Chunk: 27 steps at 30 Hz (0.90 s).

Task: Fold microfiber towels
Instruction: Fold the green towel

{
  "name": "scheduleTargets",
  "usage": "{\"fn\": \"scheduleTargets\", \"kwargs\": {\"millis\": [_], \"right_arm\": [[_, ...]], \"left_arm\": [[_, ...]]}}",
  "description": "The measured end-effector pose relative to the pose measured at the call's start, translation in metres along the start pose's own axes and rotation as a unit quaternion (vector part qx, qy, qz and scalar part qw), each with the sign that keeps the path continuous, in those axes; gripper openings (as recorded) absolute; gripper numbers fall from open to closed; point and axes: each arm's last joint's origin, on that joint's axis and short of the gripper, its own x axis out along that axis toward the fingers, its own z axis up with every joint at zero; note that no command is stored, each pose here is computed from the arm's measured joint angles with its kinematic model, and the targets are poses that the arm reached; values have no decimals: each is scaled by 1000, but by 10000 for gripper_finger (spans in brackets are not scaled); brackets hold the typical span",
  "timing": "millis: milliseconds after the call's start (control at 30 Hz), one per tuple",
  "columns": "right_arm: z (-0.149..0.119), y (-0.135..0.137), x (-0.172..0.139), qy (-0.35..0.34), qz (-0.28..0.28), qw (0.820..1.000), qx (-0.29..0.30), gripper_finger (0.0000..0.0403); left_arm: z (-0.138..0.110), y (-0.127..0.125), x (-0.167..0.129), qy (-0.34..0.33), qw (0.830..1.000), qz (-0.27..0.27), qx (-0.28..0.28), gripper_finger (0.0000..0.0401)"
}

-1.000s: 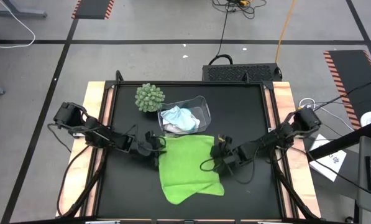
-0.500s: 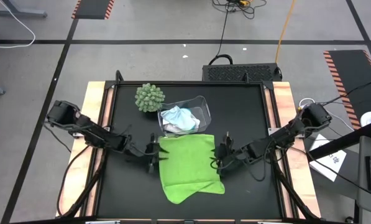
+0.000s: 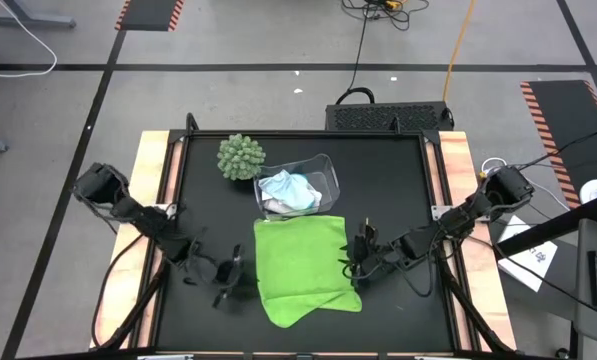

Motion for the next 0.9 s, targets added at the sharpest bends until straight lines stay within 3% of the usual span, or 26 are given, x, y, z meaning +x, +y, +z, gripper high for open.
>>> {"fn": "scheduleTargets", "kwargs": {"millis": [200, 433, 600, 900], "right_arm": [[-7, 14, -8, 14, 46, 998, 41, 151], [-21, 41, -26, 14, 102, 991, 81, 151], [-36, 58, -41, 29, 135, 984, 108, 151], [-56, 77, -51, 45, 158, 972, 167, 150]], "left_arm": [[-4, -19, 19, 23, 999, -1, 36, 127], [-11, -27, 48, 64, 992, 60, 90, 127], [-7, -26, 49, 56, 990, 88, 95, 127], [-3, -26, 48, 49, 989, 91, 104, 127]]}}
